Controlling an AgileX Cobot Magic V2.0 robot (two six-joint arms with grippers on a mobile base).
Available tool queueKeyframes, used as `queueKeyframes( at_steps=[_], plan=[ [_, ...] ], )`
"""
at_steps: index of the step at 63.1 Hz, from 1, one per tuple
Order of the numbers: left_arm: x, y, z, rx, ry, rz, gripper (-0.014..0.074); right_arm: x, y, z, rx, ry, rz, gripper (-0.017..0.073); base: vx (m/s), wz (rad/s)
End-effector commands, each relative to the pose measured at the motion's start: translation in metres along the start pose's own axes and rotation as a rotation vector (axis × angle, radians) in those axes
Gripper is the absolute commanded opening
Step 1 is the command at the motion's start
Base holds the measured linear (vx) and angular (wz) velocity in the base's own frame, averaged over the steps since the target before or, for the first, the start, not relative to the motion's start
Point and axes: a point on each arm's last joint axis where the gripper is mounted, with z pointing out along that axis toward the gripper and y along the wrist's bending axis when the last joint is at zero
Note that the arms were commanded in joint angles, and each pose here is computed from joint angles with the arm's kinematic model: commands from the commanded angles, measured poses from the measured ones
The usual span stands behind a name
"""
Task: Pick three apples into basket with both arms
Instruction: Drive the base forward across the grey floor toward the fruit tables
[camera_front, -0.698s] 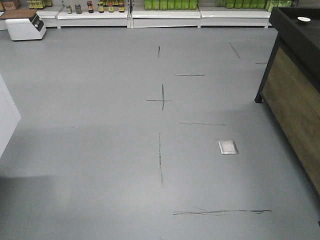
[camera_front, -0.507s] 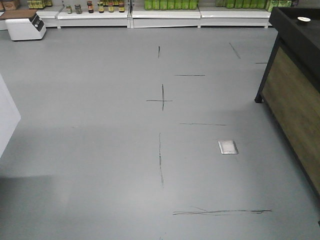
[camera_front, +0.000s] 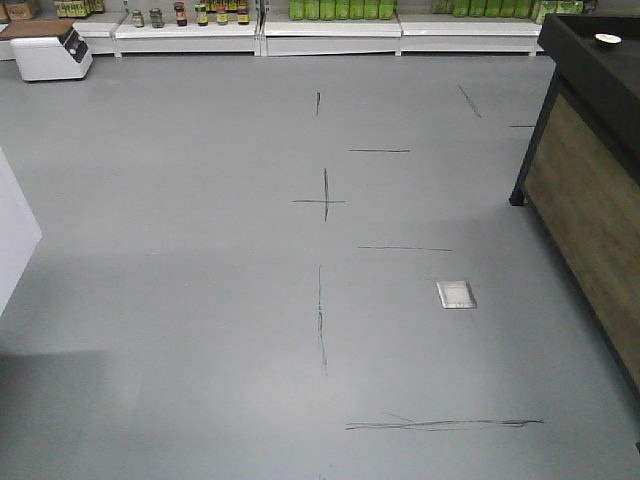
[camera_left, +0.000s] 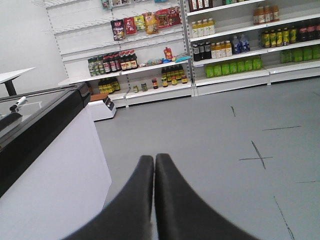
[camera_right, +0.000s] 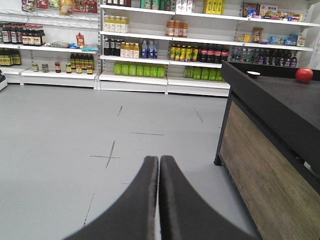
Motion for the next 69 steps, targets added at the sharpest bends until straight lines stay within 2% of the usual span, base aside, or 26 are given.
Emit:
queueKeyframes(
  at_steps=[1, 69],
  plan=[
    [0.001, -0.0019, -0.0005, 0.011, -0.072, -0.006, -0.0006, -0.0042, -0.0002, -0.0004, 0.006, -0.072, -0.014, -0.0003, 0.0, 0.0],
    [0.001, -0.0019, -0.0005, 0.011, -0.072, -0.006, -0.0006, -0.0042, -0.0002, -0.0004, 0.006, -0.072, -0.014, -0.0003, 0.0, 0.01]
  ],
)
